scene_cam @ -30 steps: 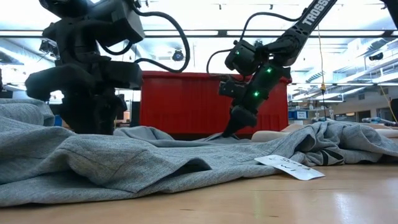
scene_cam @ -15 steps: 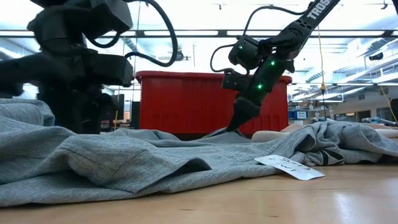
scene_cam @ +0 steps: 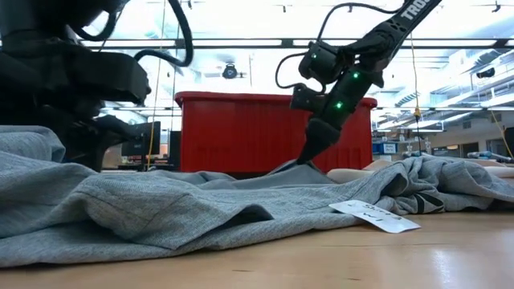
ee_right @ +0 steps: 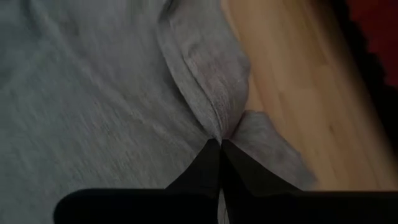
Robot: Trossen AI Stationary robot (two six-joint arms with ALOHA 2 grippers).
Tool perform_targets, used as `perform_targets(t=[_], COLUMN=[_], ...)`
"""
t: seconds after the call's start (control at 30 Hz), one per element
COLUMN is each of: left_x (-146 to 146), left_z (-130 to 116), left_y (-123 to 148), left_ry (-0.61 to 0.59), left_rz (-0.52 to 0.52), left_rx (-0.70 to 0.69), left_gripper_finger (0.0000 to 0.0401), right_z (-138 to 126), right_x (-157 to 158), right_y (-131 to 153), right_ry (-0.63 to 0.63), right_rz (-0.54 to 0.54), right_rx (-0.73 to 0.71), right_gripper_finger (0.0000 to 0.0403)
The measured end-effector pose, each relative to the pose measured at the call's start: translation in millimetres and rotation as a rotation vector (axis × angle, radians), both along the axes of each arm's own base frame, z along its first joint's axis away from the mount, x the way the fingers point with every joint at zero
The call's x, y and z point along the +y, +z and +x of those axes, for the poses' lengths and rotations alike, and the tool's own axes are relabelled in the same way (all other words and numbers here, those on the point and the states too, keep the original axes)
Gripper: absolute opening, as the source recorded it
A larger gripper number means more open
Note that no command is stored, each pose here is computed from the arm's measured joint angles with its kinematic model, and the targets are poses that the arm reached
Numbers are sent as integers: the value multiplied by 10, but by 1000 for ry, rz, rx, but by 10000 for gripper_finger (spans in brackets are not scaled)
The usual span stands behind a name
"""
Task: Fold Laundry from Bin
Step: Fold the gray shirt
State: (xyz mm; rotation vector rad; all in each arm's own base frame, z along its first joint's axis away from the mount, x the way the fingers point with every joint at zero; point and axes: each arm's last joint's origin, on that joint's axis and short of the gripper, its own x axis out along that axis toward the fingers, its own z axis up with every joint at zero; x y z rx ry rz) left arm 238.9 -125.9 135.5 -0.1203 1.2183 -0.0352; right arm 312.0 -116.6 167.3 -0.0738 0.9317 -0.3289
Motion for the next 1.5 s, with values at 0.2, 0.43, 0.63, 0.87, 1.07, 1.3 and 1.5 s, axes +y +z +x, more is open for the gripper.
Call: perform_targets(t=[0.2,0.43,0.63,0.87,1.07,1.3,1.5], left_x=[-57,-126,-151,-151,-182,-210,-209], left_z=[-35,-76,-92,-92,-113,-131,-130], left_y=[-7,-12,-14,-17,-18,-18,-19], left_ry=[20,42,54,60,49,40,40], left_rz=[-9,-22,-30,-32,-32,-33,-24], left_rx=[5,8,10,12,13,13,7], left_gripper_finger=[205,205,205,205,205,205,205], right_z=[-90,-153,-225,-340,-418,-439,-424], right_x=[-17,-72,-120,-144,-189,-246,-65], right_y=[179,248,328,420,486,477,406], right_ry=[-2,-12,3,-5,-17,-39,75], right_rz=[8,4,50,82,70,85,96], right_rx=[-29,-34,-61,-54,-53,-60,48], right_gripper_finger=[17,20,20,26,42,78,111])
